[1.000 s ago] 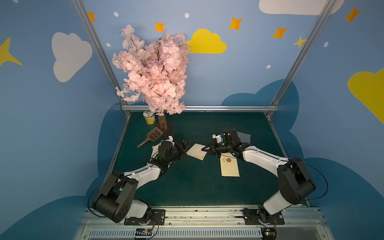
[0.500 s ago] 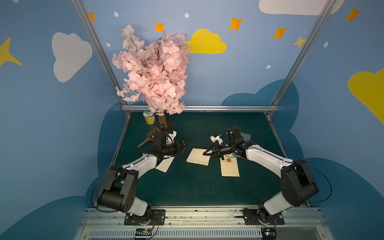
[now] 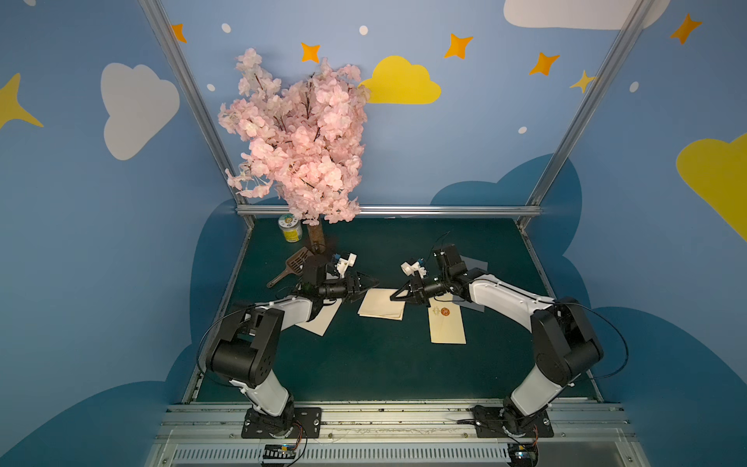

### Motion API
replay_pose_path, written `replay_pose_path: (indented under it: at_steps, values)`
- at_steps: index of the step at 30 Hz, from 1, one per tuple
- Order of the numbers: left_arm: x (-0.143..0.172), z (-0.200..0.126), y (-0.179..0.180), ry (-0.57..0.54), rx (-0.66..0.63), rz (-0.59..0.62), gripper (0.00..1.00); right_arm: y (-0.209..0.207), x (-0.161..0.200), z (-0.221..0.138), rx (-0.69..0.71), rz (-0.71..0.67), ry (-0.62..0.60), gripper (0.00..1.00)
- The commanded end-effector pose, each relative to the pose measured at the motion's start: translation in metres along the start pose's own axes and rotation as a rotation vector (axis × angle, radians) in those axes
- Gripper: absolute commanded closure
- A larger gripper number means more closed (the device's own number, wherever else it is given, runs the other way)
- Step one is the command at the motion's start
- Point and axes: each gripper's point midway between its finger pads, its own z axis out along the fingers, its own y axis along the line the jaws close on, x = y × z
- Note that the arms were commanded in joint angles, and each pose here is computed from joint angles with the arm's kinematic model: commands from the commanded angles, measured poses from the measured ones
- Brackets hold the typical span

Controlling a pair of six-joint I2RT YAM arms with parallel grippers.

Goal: Fold the letter paper in half and place it into the envelope
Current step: Fold the letter paper at the center of the board.

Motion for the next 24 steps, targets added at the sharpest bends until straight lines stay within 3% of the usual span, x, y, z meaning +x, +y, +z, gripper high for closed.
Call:
replay_pose_path:
  at_steps: [1,7,14,20,21,22,24]
  values:
    - [0.005,0.000,-0.007,0.041,0.058,0.022,0.49,0.009,-0.005,0.001,-0.017,-0.042,0.012,1.00]
    - [0.010,0.000,-0.005,0.064,0.078,-0.003,0.74,0.006,-0.010,0.004,-0.010,-0.035,0.017,1.00]
    - [0.012,0.001,-0.003,0.075,0.090,-0.024,0.97,0.002,-0.012,0.006,0.006,-0.026,0.018,1.00]
    - [0.008,0.003,-0.003,0.064,0.112,-0.047,0.97,-0.002,-0.016,0.005,0.025,-0.012,0.000,0.98]
    - [0.006,0.002,-0.003,0.054,0.113,-0.052,0.97,-0.003,-0.017,0.005,0.027,-0.006,-0.005,0.95]
    - [0.003,0.003,-0.002,0.039,0.111,-0.065,0.97,-0.004,-0.017,0.005,0.031,0.002,-0.012,0.85]
    - [-0.002,0.003,0.001,0.000,0.107,-0.093,0.97,-0.007,-0.020,0.004,0.028,0.030,-0.031,0.53]
